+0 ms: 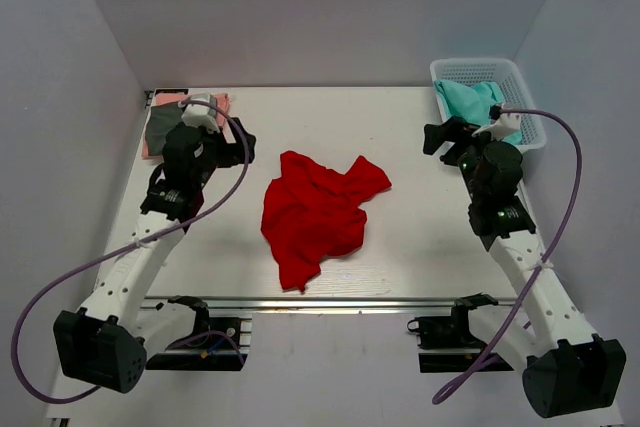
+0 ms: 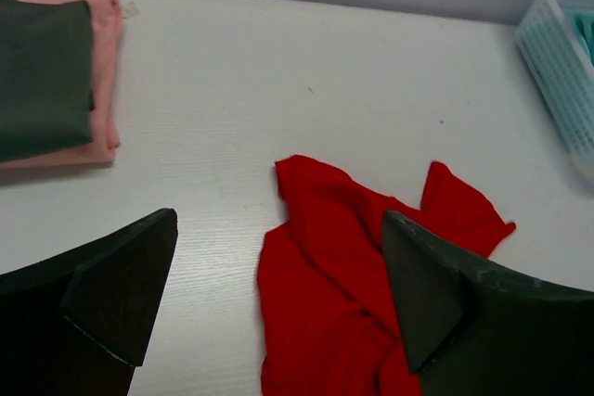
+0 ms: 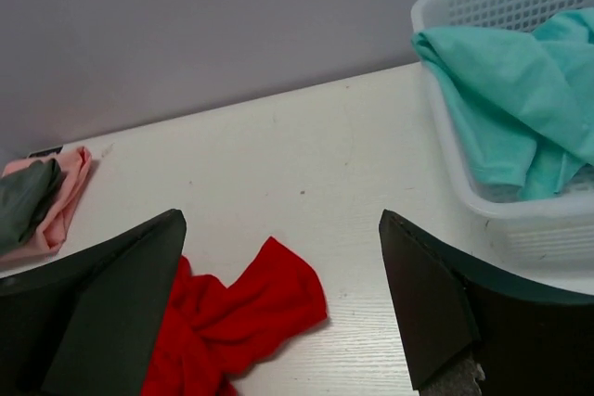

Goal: Fold and stack the t-shirts
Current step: Flatten the tshirt out

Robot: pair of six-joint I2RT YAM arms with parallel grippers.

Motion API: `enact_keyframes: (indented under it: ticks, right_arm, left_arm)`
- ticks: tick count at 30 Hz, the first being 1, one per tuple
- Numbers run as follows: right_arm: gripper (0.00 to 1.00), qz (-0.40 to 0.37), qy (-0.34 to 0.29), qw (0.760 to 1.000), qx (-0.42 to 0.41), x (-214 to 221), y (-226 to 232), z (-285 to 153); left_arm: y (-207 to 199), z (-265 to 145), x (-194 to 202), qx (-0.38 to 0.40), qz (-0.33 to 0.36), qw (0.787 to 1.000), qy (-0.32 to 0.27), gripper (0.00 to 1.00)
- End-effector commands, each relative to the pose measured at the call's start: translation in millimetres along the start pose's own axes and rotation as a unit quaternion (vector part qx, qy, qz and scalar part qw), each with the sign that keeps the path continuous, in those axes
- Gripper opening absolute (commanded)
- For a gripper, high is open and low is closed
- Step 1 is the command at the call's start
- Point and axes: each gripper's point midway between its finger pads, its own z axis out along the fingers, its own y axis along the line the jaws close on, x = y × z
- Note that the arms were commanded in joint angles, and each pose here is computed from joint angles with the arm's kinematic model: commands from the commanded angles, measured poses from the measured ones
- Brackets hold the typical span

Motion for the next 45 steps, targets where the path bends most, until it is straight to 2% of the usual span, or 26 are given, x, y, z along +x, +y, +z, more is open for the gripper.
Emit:
enact_keyframes:
  ticks: [1,4,8,9,12,14,15,19,25,29,30,32,33,34,35,36,37,38,39,40,44,45]
  right_arm:
    - [0.90,-0.015,0.023,0.999,-0.029,7.6,9.5,3.1]
    - [0.90,-0.019,0.058,0.997,-0.042,19.6,14.9,9.1]
    - [0.90,-0.026,0.153,0.988,-0.023,67.5,4.0,30.8]
    - [0.90,-0.025,0.186,0.982,-0.009,81.7,-1.2,29.0]
    - [0.90,-0.008,0.299,0.952,-0.058,136.4,11.8,32.6]
    - [0.90,-0.005,0.331,0.941,-0.070,151.2,15.7,32.0]
    - [0.90,0.002,0.360,0.931,-0.068,172.1,14.5,35.5]
    - [0.90,0.015,0.409,0.909,-0.080,207.9,20.0,36.7]
    - [0.90,0.017,0.458,0.886,-0.070,253.8,21.4,44.2]
    - [0.90,-0.002,0.481,0.875,-0.062,279.2,21.7,46.8]
    - [0.90,-0.009,0.479,0.876,-0.056,280.5,21.6,50.1]
    - [0.84,-0.014,0.492,0.869,-0.047,295.1,17.1,50.4]
    - [0.81,-0.016,0.492,0.869,-0.052,296.4,20.8,52.2]
    - [0.78,-0.016,0.493,0.868,-0.055,298.4,22.2,51.8]
    - [0.66,-0.014,0.494,0.867,-0.060,302.0,27.7,51.3]
    - [0.54,-0.013,0.489,0.870,-0.065,302.9,29.4,52.1]
    - [0.43,-0.008,0.480,0.875,-0.066,301.7,33.3,56.0]
    - [0.21,-0.001,0.475,0.877,-0.068,298.3,36.7,54.1]
    - [0.05,0.003,0.456,0.887,-0.077,292.4,41.7,61.5]
    - [0.00,0.006,0.448,0.890,-0.081,288.1,44.0,63.5]
    - [0.00,0.018,0.388,0.915,-0.108,254.2,59.9,69.0]
    - [0.00,0.020,0.344,0.931,-0.116,231.7,66.6,78.7]
  left_arm:
    - [-29.3,2.1,8.2,0.084,0.029,0.995,0.035,1.00]
    - [-36.3,15.7,30.2,0.112,0.030,0.990,0.075,1.00]
    - [-27.4,37.8,73.1,0.098,0.024,0.984,0.150,1.00]
    - [-24.4,41.0,84.5,0.093,0.022,0.981,0.168,1.00]
    - [-20.4,46.1,130.7,0.100,0.015,0.964,0.245,1.00]
    - [-18.3,41.7,159.2,0.098,0.007,0.954,0.283,1.00]
    - [-17.3,40.2,177.7,0.102,-0.003,0.947,0.304,1.00]
    - [-9.1,36.7,213.5,0.095,-0.011,0.933,0.347,1.00]
    - [-8.4,37.3,245.9,0.099,-0.022,0.918,0.383,0.89]
    - [-14.7,38.0,259.6,0.116,-0.028,0.909,0.399,0.76]
    - [-16.2,37.4,259.6,0.121,-0.030,0.908,0.399,0.65]
    - [-16.0,36.0,271.9,0.119,-0.030,0.901,0.415,0.51]
    - [-16.8,37.2,269.4,0.119,-0.030,0.902,0.415,0.32]
    - [-17.0,36.4,273.8,0.121,-0.033,0.898,0.421,0.23]
    - [-17.0,36.4,273.9,0.121,-0.033,0.898,0.421,0.14]
    - [-24.4,41.0,268.7,0.132,-0.034,0.901,0.412,0.00]
    - [-28.7,44.9,263.3,0.141,-0.035,0.903,0.404,0.00]
    - [-31.6,51.3,255.8,0.146,-0.033,0.908,0.392,0.00]
    - [-36.2,55.3,241.2,0.153,-0.029,0.915,0.371,0.00]
    - [-40.3,61.6,229.3,0.161,-0.025,0.923,0.350,0.00]
    - [-61.1,69.4,174.2,0.202,-0.008,0.941,0.270,0.00]
    - [-64.2,68.8,163.4,0.207,-0.005,0.945,0.254,0.00]
